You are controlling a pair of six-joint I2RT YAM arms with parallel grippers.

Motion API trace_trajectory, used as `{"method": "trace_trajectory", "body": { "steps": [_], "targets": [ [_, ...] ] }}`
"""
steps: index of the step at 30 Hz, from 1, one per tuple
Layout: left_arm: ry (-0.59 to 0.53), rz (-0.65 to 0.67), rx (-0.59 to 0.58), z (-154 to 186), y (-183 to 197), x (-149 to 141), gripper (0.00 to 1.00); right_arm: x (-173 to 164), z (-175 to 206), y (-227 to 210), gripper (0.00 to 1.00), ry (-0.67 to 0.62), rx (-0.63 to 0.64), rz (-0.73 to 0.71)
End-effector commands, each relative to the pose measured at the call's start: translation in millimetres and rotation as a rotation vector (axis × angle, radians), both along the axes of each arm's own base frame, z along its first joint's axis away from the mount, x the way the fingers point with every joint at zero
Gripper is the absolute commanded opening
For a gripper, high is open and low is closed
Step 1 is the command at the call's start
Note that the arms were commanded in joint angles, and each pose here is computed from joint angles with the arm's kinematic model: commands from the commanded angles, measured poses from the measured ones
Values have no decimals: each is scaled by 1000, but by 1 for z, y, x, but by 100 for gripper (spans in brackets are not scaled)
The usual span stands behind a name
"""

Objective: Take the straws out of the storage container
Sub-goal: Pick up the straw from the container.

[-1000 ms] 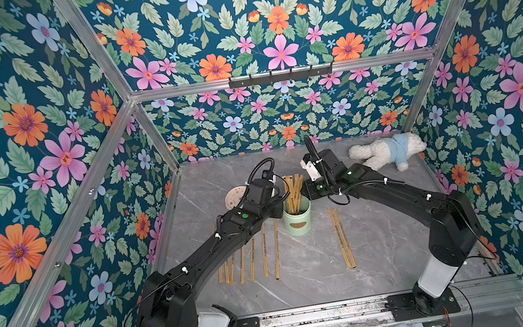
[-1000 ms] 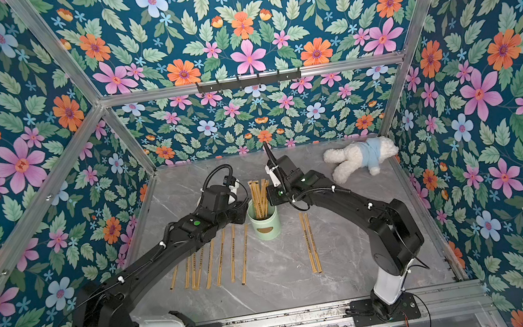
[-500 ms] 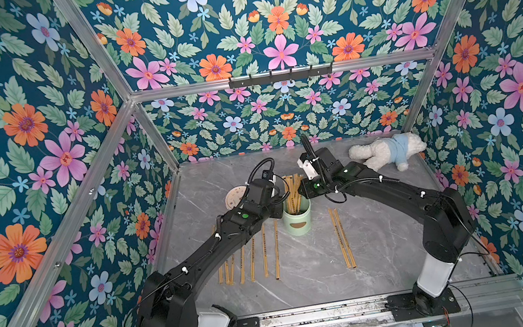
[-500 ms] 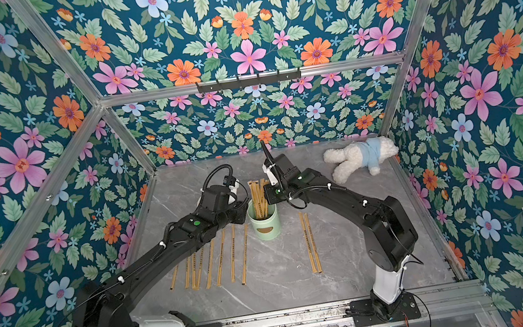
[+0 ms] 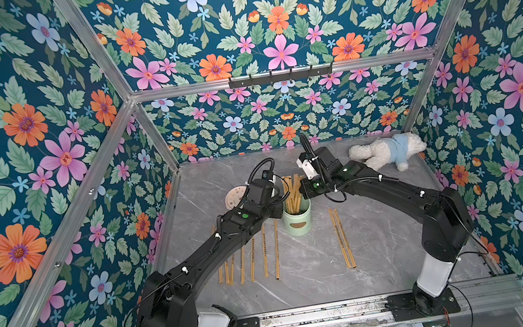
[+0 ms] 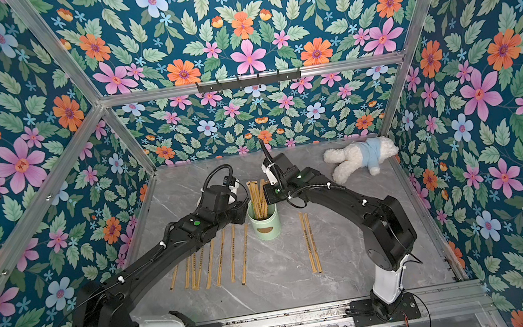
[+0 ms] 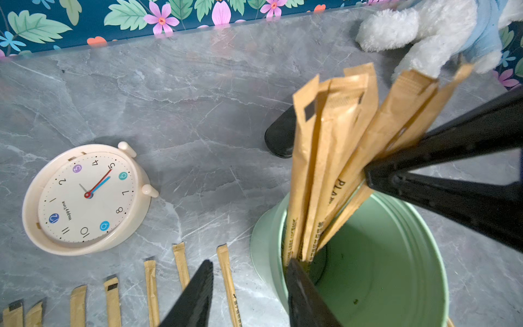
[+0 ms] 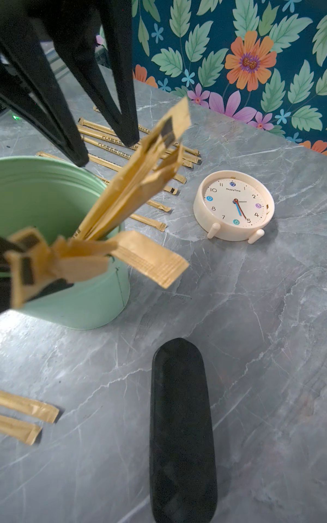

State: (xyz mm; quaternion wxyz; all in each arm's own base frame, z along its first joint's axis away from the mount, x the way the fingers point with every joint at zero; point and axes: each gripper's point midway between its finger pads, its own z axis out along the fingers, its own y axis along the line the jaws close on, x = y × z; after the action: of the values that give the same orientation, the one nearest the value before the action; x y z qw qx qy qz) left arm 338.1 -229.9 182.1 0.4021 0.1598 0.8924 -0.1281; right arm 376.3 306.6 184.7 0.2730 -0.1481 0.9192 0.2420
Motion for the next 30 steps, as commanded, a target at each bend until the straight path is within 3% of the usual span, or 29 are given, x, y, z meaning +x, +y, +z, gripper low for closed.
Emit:
{"method": "trace_trajectory", "body": {
  "steps": [1,21,30],
  "targets": [
    [-11,5,3,2,0,2,45,-7,8,-2,6,-5,-1,14],
    [-11,3,-3,4,-1,2,45,-30,65,-29,5,-115,-35,24],
    [-10,3,-2,3,-2,3,45,-51,140,-39,5,-209,10,69]
  ]
}}
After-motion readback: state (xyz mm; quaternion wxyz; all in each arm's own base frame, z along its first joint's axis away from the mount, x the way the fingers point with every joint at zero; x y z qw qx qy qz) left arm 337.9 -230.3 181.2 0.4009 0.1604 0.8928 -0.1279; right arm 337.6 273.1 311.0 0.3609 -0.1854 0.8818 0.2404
